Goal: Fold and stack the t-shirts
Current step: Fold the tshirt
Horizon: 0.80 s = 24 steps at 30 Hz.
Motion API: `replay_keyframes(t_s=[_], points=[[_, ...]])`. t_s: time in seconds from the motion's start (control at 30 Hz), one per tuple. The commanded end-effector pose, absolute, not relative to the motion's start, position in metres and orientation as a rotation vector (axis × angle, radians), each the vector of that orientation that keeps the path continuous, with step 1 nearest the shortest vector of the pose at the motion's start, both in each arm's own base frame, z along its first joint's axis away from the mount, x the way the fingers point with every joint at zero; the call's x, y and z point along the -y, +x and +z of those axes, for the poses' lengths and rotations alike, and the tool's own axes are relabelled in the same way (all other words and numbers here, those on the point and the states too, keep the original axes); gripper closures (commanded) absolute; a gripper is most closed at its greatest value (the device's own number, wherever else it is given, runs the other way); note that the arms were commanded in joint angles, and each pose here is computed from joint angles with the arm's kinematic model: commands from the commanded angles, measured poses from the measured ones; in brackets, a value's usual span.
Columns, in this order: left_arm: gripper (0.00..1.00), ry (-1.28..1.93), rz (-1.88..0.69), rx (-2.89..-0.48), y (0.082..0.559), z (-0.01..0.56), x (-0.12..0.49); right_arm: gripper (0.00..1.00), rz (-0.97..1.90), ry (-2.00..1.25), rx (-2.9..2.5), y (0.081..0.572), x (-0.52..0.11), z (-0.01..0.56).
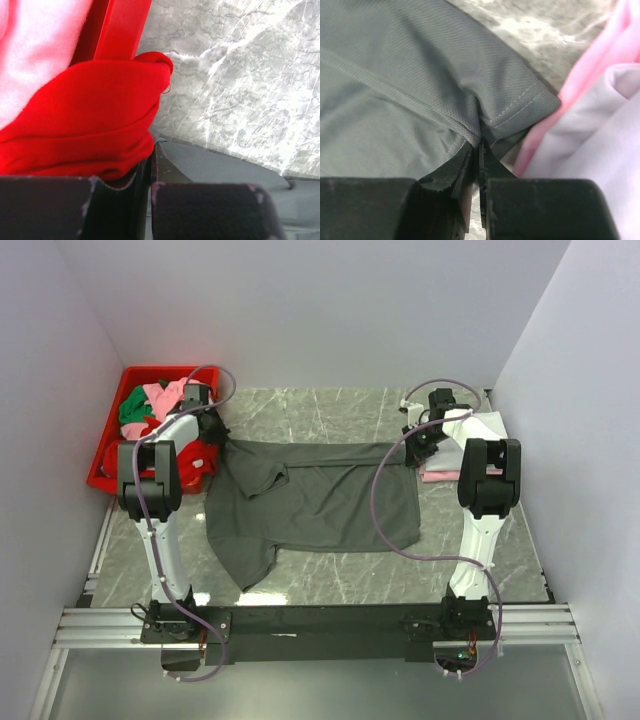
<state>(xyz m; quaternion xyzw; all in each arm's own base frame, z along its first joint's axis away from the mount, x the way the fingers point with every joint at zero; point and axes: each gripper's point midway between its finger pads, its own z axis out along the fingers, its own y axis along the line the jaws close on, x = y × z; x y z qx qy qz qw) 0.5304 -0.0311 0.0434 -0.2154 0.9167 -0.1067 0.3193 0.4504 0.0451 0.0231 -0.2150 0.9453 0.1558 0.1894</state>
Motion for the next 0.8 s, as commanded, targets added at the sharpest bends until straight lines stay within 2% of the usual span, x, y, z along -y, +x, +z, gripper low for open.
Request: replay_keyframes(t_s=[0.0,0.33,0.47,0.5,0.67,0.77], points=[[0.92,-0.633,-0.189,-2.405,0.534,0.035,-0.009,0.89,0.310,-0.614,-2.636,0.456,-0.032,0.043],[0.93,-0.643,-0.202,-2.405,0.538,0.038,-0.014,0.87,0.294,-0.693,-2.637,0.451,-0.028,0.044],[0.92,-0.631,-0.232,-2.399,0.545,0.044,-0.011,0.74,0.311,-0.741,-2.621,0.443,-0.030,0.051],[0.91,-0.620,-0.262,-2.396,0.546,0.047,-0.007,0.66,0.315,-0.749,-2.615,0.442,-0.031,0.053],[0.69,-0.564,-0.362,-2.305,0.557,0.091,0.006,0.54,0.390,-0.812,-2.547,0.430,-0.045,0.082],[0.58,-0.518,-0.426,-2.238,0.560,0.126,0.017,0.52,0.405,-0.836,-2.500,0.424,-0.050,0.101]])
